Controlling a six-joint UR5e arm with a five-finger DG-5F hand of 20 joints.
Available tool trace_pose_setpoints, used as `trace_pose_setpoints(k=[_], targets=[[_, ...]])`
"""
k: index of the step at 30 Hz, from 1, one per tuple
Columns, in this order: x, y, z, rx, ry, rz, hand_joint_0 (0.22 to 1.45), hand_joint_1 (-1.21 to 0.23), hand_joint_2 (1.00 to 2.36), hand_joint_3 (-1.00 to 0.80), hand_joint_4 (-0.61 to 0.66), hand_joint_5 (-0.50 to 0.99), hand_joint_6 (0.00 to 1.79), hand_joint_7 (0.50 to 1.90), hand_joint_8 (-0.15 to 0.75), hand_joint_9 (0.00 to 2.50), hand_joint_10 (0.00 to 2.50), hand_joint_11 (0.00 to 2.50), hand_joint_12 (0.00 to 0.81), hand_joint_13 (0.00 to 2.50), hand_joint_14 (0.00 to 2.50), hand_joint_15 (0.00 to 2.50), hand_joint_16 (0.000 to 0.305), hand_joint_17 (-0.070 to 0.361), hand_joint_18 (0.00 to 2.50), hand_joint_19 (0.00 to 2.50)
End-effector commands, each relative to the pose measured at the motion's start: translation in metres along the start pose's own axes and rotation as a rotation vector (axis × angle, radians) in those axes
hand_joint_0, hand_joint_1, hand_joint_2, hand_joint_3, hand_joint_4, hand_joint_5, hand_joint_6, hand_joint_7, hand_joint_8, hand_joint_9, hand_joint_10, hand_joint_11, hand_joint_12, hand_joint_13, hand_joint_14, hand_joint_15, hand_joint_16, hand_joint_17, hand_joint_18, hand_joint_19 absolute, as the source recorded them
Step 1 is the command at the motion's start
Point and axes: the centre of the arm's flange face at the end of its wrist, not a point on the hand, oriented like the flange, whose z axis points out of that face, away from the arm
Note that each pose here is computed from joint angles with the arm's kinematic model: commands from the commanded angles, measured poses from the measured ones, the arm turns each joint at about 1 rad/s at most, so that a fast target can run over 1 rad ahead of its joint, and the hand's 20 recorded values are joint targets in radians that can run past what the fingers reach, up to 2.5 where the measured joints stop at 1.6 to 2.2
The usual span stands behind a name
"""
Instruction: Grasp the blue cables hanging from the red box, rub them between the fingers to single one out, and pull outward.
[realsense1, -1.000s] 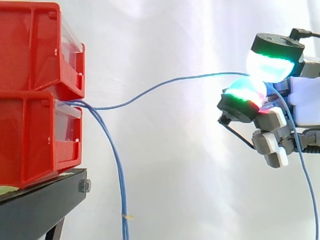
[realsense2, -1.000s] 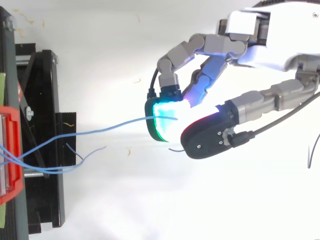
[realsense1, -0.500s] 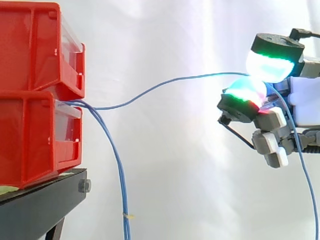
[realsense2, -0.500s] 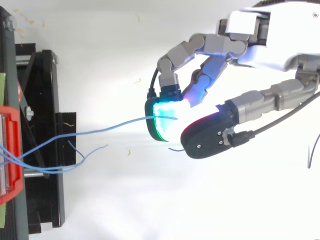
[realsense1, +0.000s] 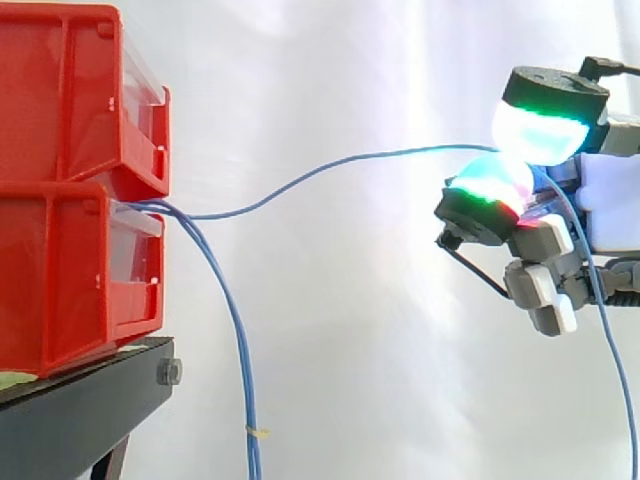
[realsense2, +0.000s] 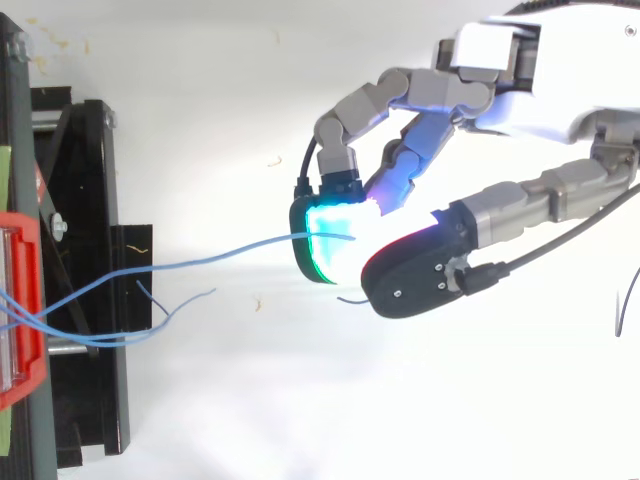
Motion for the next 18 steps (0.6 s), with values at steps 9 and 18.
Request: trace_pose_setpoints(k=[9, 18], targets=[[0.0006, 0.0001, 0.0, 0.0, 0.001, 0.0, 0.6, -0.74, 1.02, -0.03, 0.11, -0.13, 0.87, 1.19, 0.29, 1.09, 0.01, 0.77, 0.389, 0.96, 0.02, 0.63, 0.049, 0.111, 0.88, 0.71], [-0.0005, -0.0001, 0.0, 0.0, -0.001, 0.0, 0.6, -0.74, 1.02, -0.04, 0.11, -0.13, 0.87, 1.2, 0.292, 1.09, 0.01, 0.77, 0.391, 0.96, 0.02, 0.62, 0.05, 0.112, 0.89, 0.71]])
